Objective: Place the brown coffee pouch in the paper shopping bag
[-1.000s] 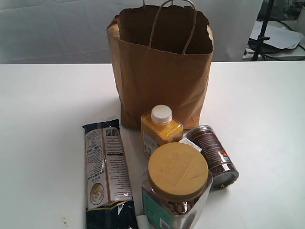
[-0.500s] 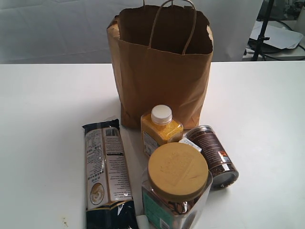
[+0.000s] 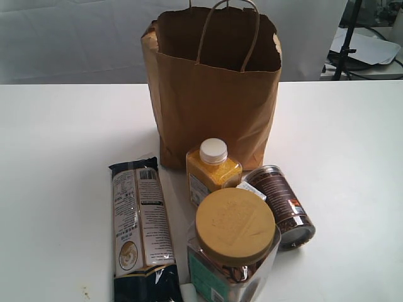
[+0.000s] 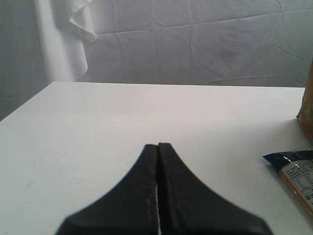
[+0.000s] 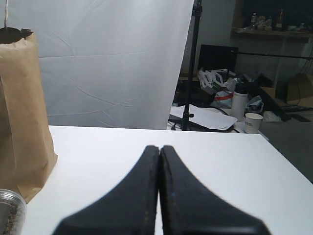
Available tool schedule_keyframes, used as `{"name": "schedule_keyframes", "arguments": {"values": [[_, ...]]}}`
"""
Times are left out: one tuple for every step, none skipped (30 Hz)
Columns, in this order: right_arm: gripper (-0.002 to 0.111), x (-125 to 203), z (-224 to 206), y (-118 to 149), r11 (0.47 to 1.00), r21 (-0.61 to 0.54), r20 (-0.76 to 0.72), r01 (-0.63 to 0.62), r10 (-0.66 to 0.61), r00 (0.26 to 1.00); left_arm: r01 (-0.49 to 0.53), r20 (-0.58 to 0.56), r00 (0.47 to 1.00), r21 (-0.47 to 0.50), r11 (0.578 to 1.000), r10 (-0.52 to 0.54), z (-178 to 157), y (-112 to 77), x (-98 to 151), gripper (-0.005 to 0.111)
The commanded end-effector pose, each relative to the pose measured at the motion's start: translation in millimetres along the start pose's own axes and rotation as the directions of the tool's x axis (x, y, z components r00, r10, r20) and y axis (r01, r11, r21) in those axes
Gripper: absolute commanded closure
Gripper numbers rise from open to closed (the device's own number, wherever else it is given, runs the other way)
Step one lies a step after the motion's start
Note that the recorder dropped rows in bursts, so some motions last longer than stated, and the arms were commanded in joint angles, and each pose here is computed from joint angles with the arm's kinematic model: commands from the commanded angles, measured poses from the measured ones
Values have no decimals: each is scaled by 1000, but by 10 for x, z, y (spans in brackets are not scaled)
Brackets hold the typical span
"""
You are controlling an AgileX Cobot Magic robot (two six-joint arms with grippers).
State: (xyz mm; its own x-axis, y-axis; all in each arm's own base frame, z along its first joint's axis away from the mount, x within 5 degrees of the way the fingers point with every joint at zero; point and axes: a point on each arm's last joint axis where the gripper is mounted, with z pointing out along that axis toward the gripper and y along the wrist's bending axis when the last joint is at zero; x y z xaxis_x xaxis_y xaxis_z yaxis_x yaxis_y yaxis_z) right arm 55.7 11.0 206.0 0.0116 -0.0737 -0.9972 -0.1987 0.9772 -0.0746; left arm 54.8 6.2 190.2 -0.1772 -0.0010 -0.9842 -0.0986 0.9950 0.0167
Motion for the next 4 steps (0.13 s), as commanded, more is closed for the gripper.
{"name": "schedule_keyframes", "arguments": {"values": [[108, 6, -3, 5, 1000, -8, 5, 7, -7, 1000, -1, 5, 1000, -4, 1000, 1, 0, 3, 5, 107], [108, 6, -3, 5, 1000, -8, 5, 7, -7, 1000, -1, 5, 1000, -4, 1000, 1, 0, 3, 5, 107], [108, 6, -3, 5, 1000, -8, 5, 7, -7, 1000, -1, 5, 1000, -4, 1000, 1, 0, 3, 5, 107], [108, 6, -3, 5, 1000, -8, 5, 7, -7, 1000, -1, 5, 1000, -4, 1000, 1, 0, 3, 5, 107]]}}
